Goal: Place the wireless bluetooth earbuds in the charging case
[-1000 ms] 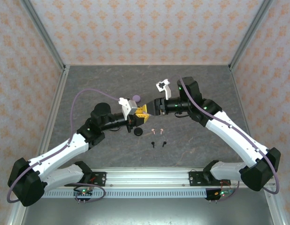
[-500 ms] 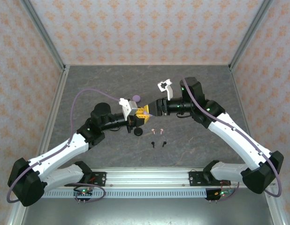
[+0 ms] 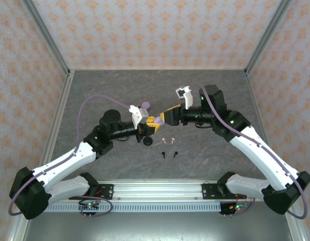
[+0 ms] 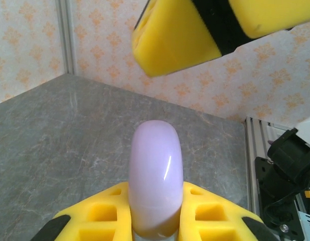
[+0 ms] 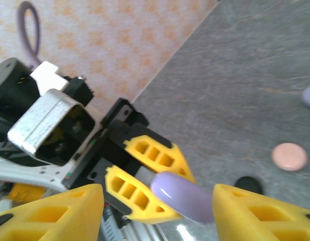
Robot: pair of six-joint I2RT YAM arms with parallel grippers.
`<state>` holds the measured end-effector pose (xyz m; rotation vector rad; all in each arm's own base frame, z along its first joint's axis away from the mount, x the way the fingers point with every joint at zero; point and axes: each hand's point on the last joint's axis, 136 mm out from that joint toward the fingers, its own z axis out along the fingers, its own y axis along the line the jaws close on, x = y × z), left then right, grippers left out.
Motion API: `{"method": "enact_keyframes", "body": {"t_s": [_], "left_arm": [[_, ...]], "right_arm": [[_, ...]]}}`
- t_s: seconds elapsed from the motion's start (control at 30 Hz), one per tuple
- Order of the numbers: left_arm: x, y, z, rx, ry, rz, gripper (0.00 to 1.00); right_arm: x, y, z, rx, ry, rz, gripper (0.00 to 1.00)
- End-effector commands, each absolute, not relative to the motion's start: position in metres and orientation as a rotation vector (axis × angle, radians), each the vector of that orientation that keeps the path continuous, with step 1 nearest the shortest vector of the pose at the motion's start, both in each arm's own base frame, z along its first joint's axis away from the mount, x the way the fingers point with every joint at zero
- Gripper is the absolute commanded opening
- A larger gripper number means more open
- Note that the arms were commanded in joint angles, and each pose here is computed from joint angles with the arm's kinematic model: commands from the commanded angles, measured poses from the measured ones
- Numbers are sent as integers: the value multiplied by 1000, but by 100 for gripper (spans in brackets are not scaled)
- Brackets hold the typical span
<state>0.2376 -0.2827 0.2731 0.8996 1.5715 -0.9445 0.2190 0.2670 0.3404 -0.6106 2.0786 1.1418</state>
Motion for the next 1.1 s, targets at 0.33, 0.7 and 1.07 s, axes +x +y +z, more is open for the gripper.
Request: {"method": "enact_keyframes", "body": {"t_s": [0.33,0.7,1.07], "left_arm": [[323,-291,212,603,1954,-944,0],[418,-293,121,344,2420,-809,0],[446,-304,57,323,2639,-738,5]], "right_arm": [[234,167,370,-258,1868,648,74],[226,154,349,-176,1931,649,99],[225,153,344,-131,1949,673,99]]}}
